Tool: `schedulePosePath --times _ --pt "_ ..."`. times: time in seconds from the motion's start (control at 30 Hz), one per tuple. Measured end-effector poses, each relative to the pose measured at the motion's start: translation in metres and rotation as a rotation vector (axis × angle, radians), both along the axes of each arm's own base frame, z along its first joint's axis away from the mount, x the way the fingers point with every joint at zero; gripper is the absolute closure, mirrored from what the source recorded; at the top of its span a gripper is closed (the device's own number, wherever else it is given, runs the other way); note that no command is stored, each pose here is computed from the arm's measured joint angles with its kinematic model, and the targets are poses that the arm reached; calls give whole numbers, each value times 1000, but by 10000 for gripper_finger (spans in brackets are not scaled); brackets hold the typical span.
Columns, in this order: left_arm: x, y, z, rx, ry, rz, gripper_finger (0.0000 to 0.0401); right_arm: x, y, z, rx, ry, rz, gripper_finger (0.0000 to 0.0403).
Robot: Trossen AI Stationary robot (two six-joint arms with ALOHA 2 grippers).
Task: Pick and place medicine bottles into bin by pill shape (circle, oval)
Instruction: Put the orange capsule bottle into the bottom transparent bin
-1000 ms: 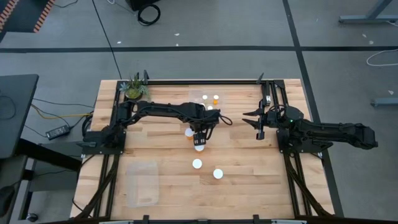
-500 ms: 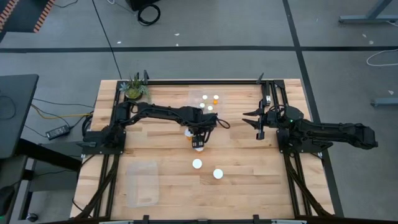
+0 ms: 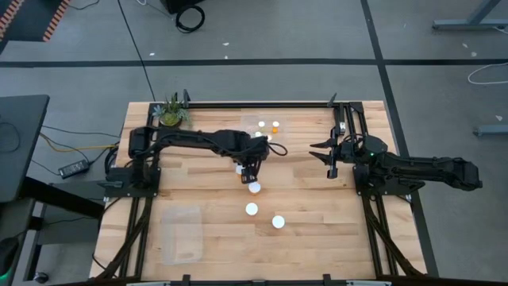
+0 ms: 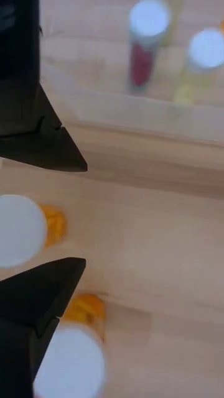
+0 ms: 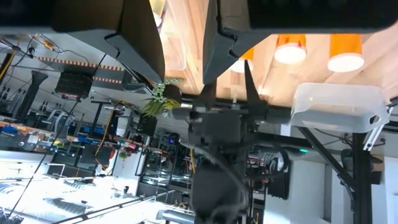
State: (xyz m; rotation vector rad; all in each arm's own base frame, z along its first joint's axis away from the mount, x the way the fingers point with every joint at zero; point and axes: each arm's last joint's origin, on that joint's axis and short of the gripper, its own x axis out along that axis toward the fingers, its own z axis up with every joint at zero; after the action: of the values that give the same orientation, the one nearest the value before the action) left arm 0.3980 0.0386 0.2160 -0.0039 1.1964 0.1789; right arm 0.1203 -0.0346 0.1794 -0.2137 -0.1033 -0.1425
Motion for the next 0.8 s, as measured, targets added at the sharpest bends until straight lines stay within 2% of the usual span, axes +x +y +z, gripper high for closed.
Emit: schedulePosePath --times 0.13,0.37,0.6,0.8 --pt "-9 -1 -14 -20 20 20 154 0 0 0 0 0 0 287" --pt "-10 -2 -16 -46 0 74 135 0 0 -1 4 11 0 287" --pt "-20 -3 -19 -78 103 94 99 0 0 -2 5 15 0 287" --pt "-21 -4 -20 -84 115 111 97 0 0 -2 5 15 0 287"
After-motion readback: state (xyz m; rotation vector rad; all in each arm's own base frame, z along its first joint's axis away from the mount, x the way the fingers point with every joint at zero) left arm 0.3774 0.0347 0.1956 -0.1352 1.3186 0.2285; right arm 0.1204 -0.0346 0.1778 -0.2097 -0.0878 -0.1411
